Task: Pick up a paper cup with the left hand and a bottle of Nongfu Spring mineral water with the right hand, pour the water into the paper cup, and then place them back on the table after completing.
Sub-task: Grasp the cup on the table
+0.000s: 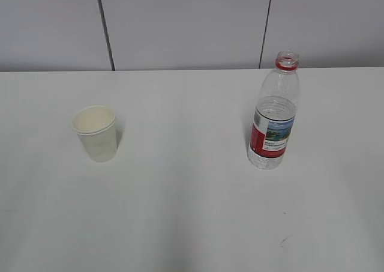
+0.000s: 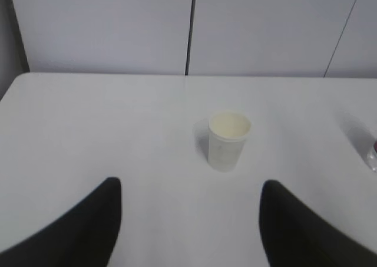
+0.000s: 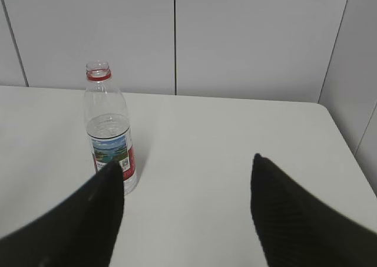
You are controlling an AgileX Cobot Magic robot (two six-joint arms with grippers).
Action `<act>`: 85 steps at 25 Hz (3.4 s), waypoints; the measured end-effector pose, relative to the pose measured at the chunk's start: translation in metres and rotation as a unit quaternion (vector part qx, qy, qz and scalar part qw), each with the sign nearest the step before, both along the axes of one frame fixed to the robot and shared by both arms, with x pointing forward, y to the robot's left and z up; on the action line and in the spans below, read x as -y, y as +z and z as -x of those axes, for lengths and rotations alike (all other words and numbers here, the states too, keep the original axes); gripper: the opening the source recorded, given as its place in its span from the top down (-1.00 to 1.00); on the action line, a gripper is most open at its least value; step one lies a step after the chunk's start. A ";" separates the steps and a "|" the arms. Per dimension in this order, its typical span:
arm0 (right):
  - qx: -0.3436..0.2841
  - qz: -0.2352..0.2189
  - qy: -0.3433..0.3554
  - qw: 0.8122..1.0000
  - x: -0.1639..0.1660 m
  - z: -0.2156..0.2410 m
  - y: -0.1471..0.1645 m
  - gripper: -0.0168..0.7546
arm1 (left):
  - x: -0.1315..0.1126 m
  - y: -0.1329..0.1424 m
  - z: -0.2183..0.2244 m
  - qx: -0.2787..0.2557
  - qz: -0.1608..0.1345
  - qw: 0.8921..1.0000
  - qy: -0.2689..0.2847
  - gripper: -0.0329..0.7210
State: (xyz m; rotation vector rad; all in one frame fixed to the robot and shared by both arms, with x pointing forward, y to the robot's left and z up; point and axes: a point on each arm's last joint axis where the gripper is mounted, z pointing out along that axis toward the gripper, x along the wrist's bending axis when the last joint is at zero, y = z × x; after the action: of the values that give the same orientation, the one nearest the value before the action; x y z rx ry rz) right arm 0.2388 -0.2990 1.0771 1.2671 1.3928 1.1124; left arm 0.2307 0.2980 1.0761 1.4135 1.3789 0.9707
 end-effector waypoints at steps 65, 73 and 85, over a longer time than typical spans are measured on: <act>-0.015 -0.027 -0.006 1.000 -0.011 -0.249 -0.066 -0.33 | 0.069 -0.161 -0.227 0.015 -0.045 0.989 -0.142 -0.19; 0.011 -0.027 -0.005 1.000 -0.011 -0.249 -0.062 -0.33 | 0.072 -0.192 -0.232 -0.022 -0.049 0.987 -0.152 -0.19; 0.022 -0.027 -0.004 0.999 -0.011 -0.250 -0.060 -0.33 | 0.078 -0.197 -0.237 -0.022 -0.051 0.983 -0.174 -0.28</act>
State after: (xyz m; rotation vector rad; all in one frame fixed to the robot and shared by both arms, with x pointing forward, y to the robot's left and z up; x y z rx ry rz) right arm 0.4885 -0.2883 1.0175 1.2775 1.3311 1.1724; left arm 0.4681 0.2198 0.8790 1.6929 1.0762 0.7916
